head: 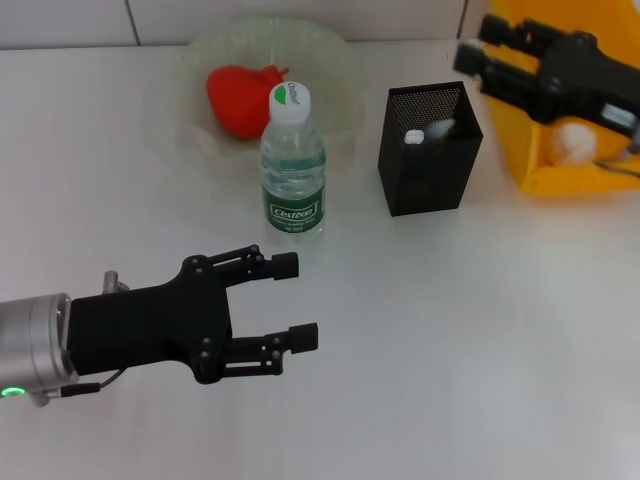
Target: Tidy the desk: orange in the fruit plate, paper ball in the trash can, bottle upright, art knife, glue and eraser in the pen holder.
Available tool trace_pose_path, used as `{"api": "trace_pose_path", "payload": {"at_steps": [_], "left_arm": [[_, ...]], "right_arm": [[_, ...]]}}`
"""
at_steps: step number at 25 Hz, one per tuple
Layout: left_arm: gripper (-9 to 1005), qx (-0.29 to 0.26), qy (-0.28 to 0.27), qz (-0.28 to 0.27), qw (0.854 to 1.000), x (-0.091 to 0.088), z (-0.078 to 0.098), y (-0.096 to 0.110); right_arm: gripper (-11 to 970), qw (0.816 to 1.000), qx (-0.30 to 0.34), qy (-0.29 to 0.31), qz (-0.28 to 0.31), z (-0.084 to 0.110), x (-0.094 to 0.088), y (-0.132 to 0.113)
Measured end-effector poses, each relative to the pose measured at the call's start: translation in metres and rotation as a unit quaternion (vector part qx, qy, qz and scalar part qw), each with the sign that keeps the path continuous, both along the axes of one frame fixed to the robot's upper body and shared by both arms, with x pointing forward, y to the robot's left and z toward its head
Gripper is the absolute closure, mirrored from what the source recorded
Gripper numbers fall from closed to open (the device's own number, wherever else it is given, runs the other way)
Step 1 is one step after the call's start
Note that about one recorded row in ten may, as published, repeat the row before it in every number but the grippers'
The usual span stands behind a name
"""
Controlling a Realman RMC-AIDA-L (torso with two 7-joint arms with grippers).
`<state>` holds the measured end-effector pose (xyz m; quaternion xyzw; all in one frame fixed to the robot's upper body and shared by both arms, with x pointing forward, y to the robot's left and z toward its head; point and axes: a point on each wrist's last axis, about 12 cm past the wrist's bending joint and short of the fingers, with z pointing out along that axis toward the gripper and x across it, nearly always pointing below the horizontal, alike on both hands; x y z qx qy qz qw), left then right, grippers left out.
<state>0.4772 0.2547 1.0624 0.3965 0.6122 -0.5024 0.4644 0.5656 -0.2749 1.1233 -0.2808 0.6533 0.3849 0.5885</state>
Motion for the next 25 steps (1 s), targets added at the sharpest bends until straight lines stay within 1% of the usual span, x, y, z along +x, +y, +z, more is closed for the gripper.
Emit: {"api": "trace_pose_path", "payload": {"at_steps": [2, 4, 6, 7, 8, 9, 10, 11, 12, 13, 14, 17, 21, 25], "left_arm": [[184, -0.005, 0.001, 0.002, 1.000, -0.002, 0.001, 0.003], [184, -0.013, 0.000, 0.006, 1.000, -0.005, 0.003, 0.009], [184, -0.015, 0.000, 0.005, 1.000, -0.006, 0.003, 0.011], [184, -0.019, 0.000, 0.005, 1.000, -0.008, 0.005, 0.016], [184, -0.019, 0.000, 0.005, 1.000, -0.008, 0.005, 0.016], [184, -0.020, 0.002, 0.004, 1.000, -0.011, 0.006, 0.021], [184, -0.017, 0.015, 0.005, 1.000, -0.015, 0.007, 0.032], [184, -0.017, 0.015, 0.005, 1.000, -0.015, 0.007, 0.032], [184, -0.011, 0.026, 0.010, 1.000, -0.018, 0.007, 0.041], [184, -0.011, 0.026, 0.010, 1.000, -0.018, 0.007, 0.041], [184, -0.008, 0.035, 0.017, 0.999, -0.021, 0.006, 0.047], [184, -0.006, 0.037, 0.020, 0.999, -0.023, 0.005, 0.050], [184, -0.004, 0.039, 0.028, 0.999, -0.024, 0.004, 0.053], [184, -0.005, 0.039, 0.029, 0.999, -0.025, 0.004, 0.053]], "right_arm": [[375, 0.999, -0.017, 0.016, 0.047, 0.006, -0.016, -0.012], [374, 0.993, -0.037, 0.039, 0.109, 0.009, -0.035, -0.023], [374, 0.983, -0.052, 0.065, 0.164, 0.008, -0.051, -0.032], [374, 0.977, -0.059, 0.080, 0.187, 0.006, -0.058, -0.034], [373, 0.972, -0.064, 0.093, 0.204, 0.003, -0.064, -0.037], [373, 0.969, -0.067, 0.108, 0.213, -0.002, -0.069, -0.037], [373, 0.964, -0.072, 0.128, 0.222, -0.012, -0.077, -0.035], [373, 0.964, -0.072, 0.128, 0.222, -0.012, -0.077, -0.035], [373, 0.961, -0.075, 0.138, 0.227, -0.022, -0.084, -0.029], [373, 0.961, -0.075, 0.138, 0.227, -0.022, -0.084, -0.029], [373, 0.961, -0.075, 0.138, 0.229, -0.027, -0.087, -0.026], [372, 0.965, -0.063, 0.115, 0.229, -0.042, -0.097, -0.018], [372, 0.967, -0.050, 0.100, 0.227, -0.050, -0.100, -0.015], [371, 0.968, -0.052, 0.094, 0.226, -0.051, -0.100, -0.014]]}}
